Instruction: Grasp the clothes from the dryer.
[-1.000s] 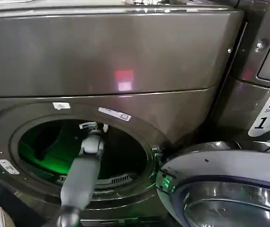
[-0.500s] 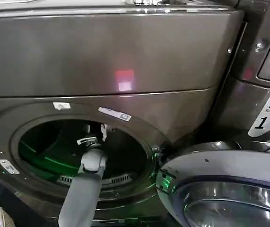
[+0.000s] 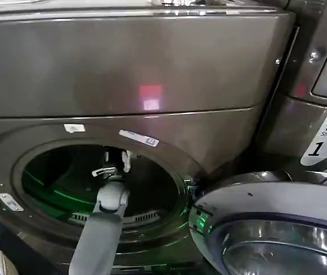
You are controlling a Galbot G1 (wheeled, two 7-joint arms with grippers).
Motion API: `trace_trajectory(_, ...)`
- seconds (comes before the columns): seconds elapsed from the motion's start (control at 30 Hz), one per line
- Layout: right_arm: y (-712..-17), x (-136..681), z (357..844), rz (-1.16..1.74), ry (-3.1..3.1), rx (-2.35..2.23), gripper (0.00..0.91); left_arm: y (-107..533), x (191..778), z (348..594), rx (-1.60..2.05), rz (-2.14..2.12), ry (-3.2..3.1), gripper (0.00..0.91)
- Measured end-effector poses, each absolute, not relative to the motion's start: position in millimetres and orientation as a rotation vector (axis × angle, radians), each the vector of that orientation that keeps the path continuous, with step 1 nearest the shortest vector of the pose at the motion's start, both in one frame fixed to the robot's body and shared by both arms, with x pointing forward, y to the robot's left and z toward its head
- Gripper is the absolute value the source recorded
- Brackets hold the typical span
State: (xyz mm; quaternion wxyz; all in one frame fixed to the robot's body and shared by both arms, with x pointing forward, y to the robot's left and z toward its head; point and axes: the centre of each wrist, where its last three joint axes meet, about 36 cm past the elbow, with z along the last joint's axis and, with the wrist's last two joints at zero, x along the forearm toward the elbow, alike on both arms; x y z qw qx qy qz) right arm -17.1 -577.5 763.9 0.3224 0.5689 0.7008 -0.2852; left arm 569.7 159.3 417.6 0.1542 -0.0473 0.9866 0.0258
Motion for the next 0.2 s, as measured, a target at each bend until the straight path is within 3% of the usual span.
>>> trace_trajectory(0.2,-576.6,-17.4,766.0,-0.749,1.840,1.494,0.907,155.1,568.5,417.2,-0.130,0.072,2.827,0.000)
